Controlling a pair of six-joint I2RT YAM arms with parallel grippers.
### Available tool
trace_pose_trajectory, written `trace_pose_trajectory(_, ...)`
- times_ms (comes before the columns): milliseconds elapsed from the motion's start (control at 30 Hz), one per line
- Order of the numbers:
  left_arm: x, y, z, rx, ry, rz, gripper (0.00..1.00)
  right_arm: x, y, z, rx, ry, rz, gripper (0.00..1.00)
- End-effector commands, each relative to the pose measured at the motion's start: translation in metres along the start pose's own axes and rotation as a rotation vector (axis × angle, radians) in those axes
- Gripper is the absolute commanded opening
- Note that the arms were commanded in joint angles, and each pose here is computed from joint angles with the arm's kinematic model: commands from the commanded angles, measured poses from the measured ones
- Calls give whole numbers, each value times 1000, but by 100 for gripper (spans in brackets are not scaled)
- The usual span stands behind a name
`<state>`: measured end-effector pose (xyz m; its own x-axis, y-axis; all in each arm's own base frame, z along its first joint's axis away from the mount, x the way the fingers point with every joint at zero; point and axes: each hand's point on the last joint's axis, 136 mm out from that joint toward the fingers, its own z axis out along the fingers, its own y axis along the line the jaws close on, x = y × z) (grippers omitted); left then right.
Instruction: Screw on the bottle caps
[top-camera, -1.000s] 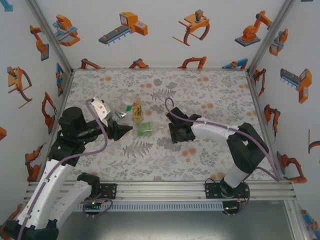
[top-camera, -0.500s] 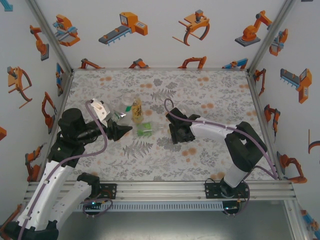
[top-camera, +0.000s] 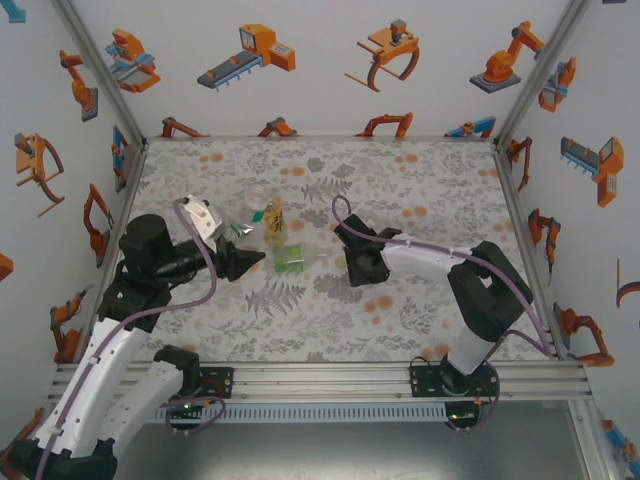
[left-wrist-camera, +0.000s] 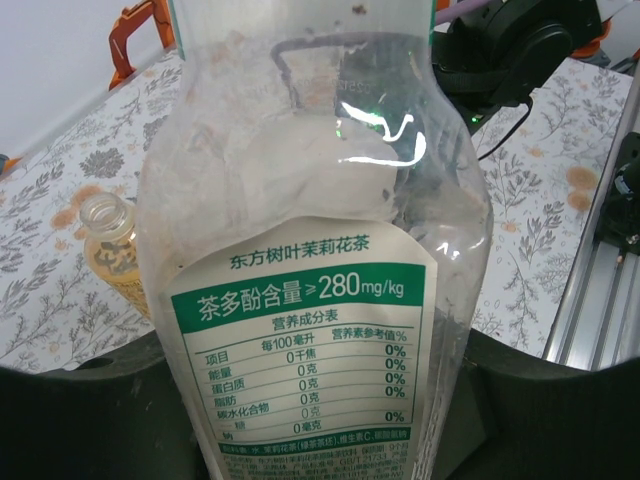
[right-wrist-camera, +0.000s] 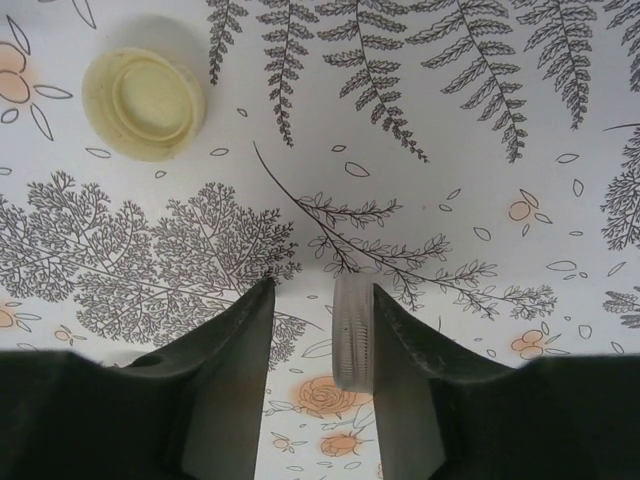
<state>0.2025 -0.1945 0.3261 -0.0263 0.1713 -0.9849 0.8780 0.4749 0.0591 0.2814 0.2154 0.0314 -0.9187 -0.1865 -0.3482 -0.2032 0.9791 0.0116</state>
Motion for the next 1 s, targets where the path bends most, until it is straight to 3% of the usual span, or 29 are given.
trace_pose_trajectory(0, -7, 2, -1, -5, -24, 11, 3, 9, -10, 5, 5, 25, 31, 33)
trace_pose_trajectory(200, -5, 3, 1, -1, -16, 4, 3, 4, -5, 3, -107, 6, 99, 18)
trace_pose_trajectory(567, -3, 4, 4, 2, -10, -5, 3, -18, 10, -5, -504, -65, 327, 17)
trace_pose_trajectory(667, -3, 4, 5, 2, -13, -10, 3, -10, -1, 3, -496, -50, 367, 18)
trace_pose_trajectory(967, -2, 5, 6, 5, -12, -16, 3, 20, -38, 14, -285, 17, 336, 35)
